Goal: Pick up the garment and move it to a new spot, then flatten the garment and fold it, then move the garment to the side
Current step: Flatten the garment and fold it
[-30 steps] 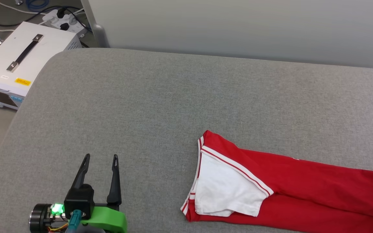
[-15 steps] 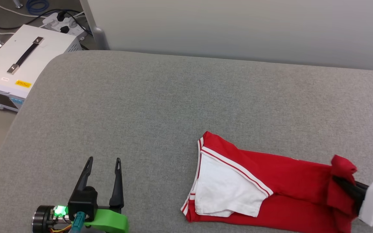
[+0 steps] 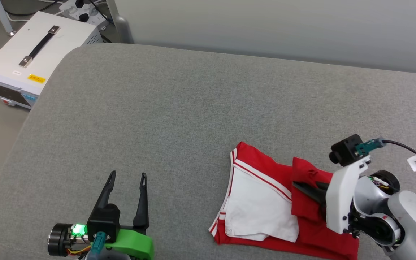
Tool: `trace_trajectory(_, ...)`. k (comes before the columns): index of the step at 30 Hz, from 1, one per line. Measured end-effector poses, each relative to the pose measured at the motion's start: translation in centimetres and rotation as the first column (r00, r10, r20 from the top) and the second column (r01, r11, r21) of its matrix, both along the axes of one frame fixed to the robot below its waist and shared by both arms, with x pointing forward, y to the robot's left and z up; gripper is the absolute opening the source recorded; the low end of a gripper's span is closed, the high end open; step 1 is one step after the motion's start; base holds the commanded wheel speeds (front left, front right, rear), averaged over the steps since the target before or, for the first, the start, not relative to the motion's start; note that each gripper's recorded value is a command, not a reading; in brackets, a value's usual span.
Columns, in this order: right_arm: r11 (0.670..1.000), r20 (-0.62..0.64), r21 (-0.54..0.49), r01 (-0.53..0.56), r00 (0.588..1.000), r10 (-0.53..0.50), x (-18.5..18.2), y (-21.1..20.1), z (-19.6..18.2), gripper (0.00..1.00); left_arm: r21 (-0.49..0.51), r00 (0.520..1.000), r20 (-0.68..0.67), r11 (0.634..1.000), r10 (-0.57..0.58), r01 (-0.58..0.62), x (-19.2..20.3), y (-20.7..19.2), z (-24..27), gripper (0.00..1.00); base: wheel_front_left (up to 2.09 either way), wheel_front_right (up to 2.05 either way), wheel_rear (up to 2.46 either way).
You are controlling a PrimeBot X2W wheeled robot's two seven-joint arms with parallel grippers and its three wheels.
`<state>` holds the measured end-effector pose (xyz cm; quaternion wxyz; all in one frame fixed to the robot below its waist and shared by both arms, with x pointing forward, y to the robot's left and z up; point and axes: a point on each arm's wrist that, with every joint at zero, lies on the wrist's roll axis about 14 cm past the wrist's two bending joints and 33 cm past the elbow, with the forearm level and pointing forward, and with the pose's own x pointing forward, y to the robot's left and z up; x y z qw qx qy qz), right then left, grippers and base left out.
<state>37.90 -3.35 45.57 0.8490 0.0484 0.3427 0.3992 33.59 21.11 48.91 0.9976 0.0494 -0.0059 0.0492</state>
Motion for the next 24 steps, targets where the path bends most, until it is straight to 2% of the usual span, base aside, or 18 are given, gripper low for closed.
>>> trace_trajectory(9,0.992,-0.019,-0.062,-0.107,0.994,0.106,1.0,4.2,-1.9,0.0,0.0,1.0,-0.017,1.0,0.018,-0.018,0.3,0.4,-0.5,1.0,0.0,0.0,0.0)
trace_trajectory(20,0.973,-0.077,-0.162,-0.166,0.985,0.155,0.4,5.6,-6.3,0.0,-0.003,0.999,-0.024,1.0,0.022,-0.022,0.8,0.4,-0.7,1.0,0.0,0.0,0.0)
trace_trajectory(21,0.973,-0.07,-0.161,-0.163,0.986,0.154,0.4,5.6,-6.3,0.32,-0.004,1.0,-0.023,1.0,0.022,-0.022,0.8,0.4,-0.7,1.0,0.0,0.0,0.0)
trace_trajectory(22,0.975,-0.058,-0.157,-0.158,0.987,0.151,0.6,5.6,-6.2,0.32,-0.004,1.0,-0.021,1.0,0.021,-0.021,0.8,0.3,-0.6,1.0,0.0,0.0,0.0)
trace_trajectory(23,0.977,-0.045,-0.149,-0.154,0.988,0.149,0.6,5.7,-6.0,1.0,-0.004,1.0,-0.02,1.0,0.021,-0.021,0.8,0.3,-0.6,1.0,0.0,0.0,0.0)
trace_trajectory(24,0.981,-0.023,-0.131,-0.142,0.99,0.14,0.9,5.7,-5.6,1.0,-0.004,1.0,-0.017,1.0,0.023,-0.023,0.8,0.3,-0.5,1.0,0.0,0.0,0.0)
